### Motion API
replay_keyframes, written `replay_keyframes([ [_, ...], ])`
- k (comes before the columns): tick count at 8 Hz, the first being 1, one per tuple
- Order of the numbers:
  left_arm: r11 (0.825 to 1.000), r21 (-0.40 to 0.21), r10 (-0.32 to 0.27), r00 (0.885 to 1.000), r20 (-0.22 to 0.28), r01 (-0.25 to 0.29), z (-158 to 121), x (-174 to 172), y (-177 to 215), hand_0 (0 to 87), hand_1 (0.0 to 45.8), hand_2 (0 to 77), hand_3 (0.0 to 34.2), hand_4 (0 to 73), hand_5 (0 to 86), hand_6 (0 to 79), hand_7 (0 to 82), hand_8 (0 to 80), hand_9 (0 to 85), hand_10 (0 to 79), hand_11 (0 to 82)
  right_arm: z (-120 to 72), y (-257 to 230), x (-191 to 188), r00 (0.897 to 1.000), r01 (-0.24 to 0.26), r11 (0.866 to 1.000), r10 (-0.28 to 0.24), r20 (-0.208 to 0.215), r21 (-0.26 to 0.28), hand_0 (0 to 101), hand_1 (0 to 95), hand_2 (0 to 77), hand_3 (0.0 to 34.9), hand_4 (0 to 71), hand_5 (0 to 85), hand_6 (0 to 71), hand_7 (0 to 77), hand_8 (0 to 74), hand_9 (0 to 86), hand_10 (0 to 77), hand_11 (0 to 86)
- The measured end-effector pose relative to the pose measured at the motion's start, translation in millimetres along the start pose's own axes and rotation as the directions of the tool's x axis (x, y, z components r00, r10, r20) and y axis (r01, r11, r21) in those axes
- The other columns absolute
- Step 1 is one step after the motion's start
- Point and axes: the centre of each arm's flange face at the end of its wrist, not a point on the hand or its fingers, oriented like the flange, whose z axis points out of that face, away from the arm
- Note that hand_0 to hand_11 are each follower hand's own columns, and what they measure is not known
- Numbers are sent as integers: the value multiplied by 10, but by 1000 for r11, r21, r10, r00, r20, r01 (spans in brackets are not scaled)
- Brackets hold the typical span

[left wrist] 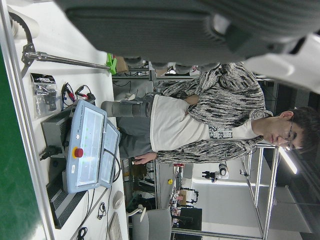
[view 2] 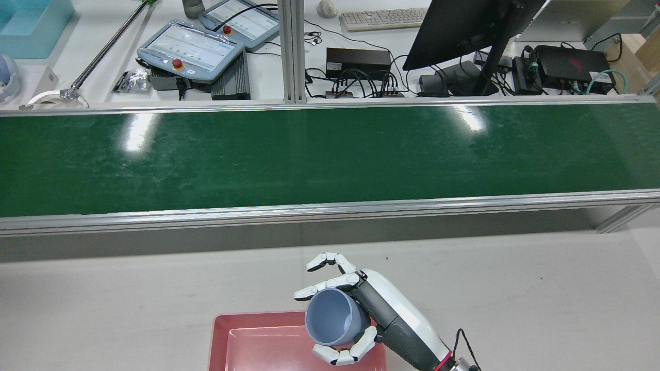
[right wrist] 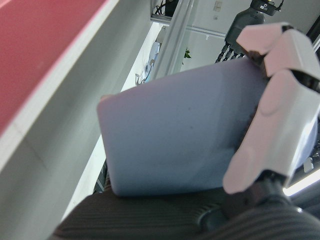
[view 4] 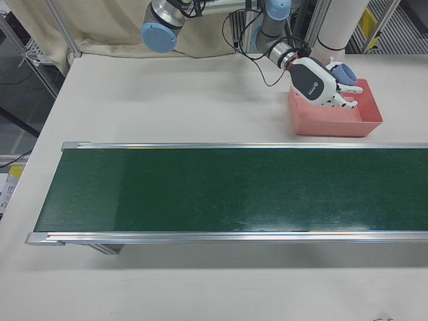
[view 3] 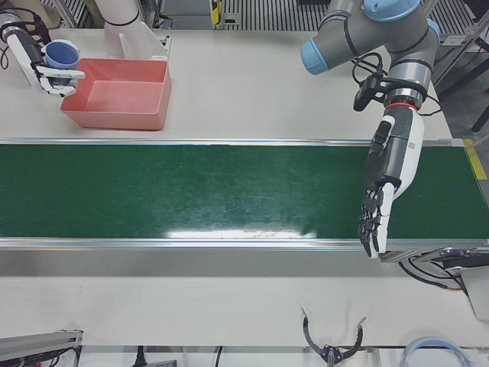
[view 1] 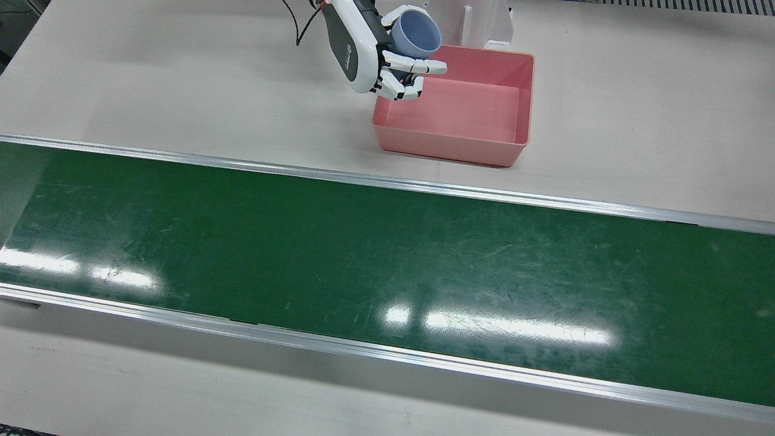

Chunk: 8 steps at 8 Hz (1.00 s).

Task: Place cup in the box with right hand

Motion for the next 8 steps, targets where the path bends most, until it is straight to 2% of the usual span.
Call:
replay_keyframes([
  [1,1000,0,0,1000,0,0,0,0,0,0,5,11,0,11,5,5,5,0,0,0,0,-9,-37,216,1000,-20,1000,20,-1,-9,586,27,436,0,305,71,11,464,507,562,485,573],
  [2,1000,0,0,1000,0,0,0,0,0,0,5,11,0,11,5,0,5,0,0,0,0,-19,-49,314,999,-34,999,34,-1,-15,521,27,436,0,125,33,11,305,507,562,453,567],
  [3,1000,0,0,1000,0,0,0,0,-2,0,5,11,0,11,5,5,5,0,0,0,0,-24,-44,332,999,-42,999,42,1,-18,525,191,49,0,125,33,33,114,507,562,327,458],
  [4,1000,0,0,1000,0,0,1,0,-4,0,5,11,0,11,0,5,5,0,0,0,0,-23,-14,304,999,-51,998,51,5,-23,525,191,49,0,180,33,33,33,469,540,175,327],
  [5,1000,0,0,1000,0,0,1,0,-5,0,5,11,0,11,0,0,5,0,0,0,0,-23,39,223,998,-65,997,66,13,-31,510,147,16,0,196,71,33,125,382,469,16,185],
  [6,1000,0,0,1000,0,0,1,1,-5,0,5,11,0,11,5,0,5,0,0,0,0,-9,85,96,996,-80,996,81,28,-39,510,71,16,0,185,27,33,114,256,360,5,16],
  [7,1000,0,0,1000,0,0,0,0,-7,0,5,11,0,11,5,5,5,0,0,0,0,-3,88,-78,995,-90,995,92,47,-45,490,65,38,0,191,27,33,114,104,240,0,11],
  [8,1000,1,0,1000,0,0,-2,0,-10,0,5,11,0,11,5,0,5,0,0,0,0,2,31,-404,991,-101,994,105,85,-49,470,87,27,0,202,27,33,136,11,98,0,11],
])
